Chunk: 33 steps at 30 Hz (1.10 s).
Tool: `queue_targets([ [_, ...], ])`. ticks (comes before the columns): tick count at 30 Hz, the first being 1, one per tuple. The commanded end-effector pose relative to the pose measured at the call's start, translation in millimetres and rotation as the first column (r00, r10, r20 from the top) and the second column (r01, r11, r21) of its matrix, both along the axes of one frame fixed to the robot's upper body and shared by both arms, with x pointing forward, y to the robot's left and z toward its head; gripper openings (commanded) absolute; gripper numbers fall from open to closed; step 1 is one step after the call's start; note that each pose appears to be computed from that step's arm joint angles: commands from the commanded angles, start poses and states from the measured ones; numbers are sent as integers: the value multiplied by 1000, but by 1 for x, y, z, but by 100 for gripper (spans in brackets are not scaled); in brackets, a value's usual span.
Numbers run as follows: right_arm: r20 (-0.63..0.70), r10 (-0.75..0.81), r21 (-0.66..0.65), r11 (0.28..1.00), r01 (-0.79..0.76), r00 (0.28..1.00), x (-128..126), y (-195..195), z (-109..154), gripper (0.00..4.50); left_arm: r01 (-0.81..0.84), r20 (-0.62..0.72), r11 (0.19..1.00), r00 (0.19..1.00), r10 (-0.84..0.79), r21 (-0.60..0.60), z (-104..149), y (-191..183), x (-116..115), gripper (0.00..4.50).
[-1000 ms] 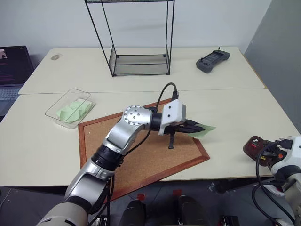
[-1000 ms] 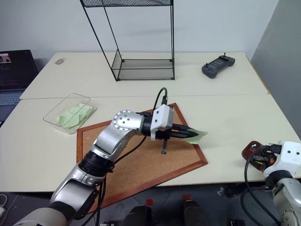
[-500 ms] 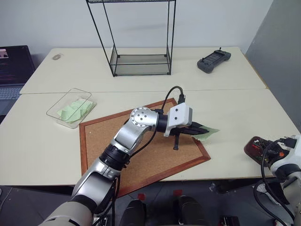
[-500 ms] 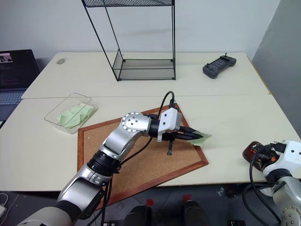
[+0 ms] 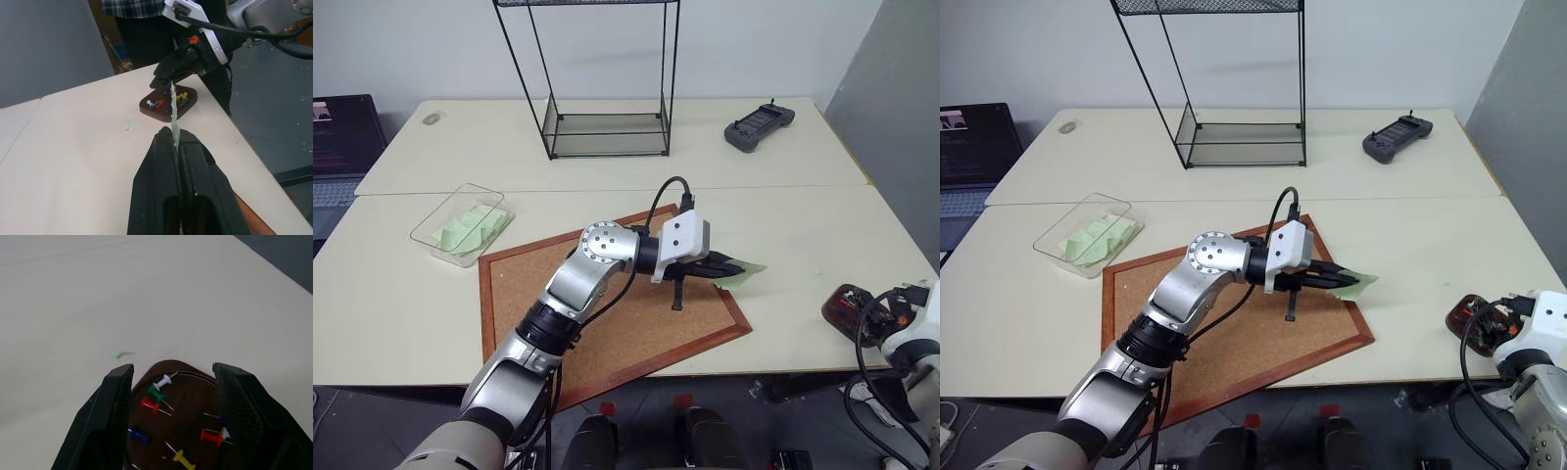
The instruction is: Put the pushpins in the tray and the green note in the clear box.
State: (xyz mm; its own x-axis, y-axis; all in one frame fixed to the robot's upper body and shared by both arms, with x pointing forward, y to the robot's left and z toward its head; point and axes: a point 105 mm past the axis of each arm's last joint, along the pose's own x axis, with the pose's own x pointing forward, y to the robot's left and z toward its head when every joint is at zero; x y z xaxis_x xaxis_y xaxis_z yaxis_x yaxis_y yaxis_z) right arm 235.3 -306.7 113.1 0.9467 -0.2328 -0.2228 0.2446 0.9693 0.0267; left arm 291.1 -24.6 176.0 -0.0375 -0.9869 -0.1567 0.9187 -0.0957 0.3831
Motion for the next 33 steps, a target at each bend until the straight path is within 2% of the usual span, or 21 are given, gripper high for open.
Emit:
queue_targets([
  [1, 37, -1, -41, 999, 2, 999, -1, -1, 10, 273, 11, 35, 999, 999, -10, -35, 13, 1, -4, 0],
  [9, 56, 12, -27, 1000, -11, 998, -1, 2, 12, 273, 4, 31, 999, 1000, -3, -36, 15, 2, -2, 0],
  [14, 87, 77, -23, 997, -75, 993, 3, 11, 19, 273, -12, 24, 999, 1000, 13, -40, 16, 4, 1, 0],
  [20, 134, 356, -86, 934, -347, 925, 8, 50, 41, 273, -95, -12, 993, 995, 94, -66, 24, 17, 12, 0],
  [23, 131, 539, -150, 840, -521, 832, 8, 81, 54, 273, -183, -35, 980, 983, 181, -80, 31, 34, 22, 0],
  [27, 128, 713, -230, 697, -679, 689, 10, 118, 73, 273, -323, -84, 942, 945, 316, -93, 39, 64, 36, 0],
  [29, 131, 776, -253, 628, -736, 617, 12, 136, 81, 273, -409, -127, 907, 910, 396, -105, 44, 81, 44, 0],
  [33, 173, 881, -295, 472, -831, 439, 18, 174, 102, 273, -608, -172, 785, 791, 587, -118, 49, 123, 57, 0],
])
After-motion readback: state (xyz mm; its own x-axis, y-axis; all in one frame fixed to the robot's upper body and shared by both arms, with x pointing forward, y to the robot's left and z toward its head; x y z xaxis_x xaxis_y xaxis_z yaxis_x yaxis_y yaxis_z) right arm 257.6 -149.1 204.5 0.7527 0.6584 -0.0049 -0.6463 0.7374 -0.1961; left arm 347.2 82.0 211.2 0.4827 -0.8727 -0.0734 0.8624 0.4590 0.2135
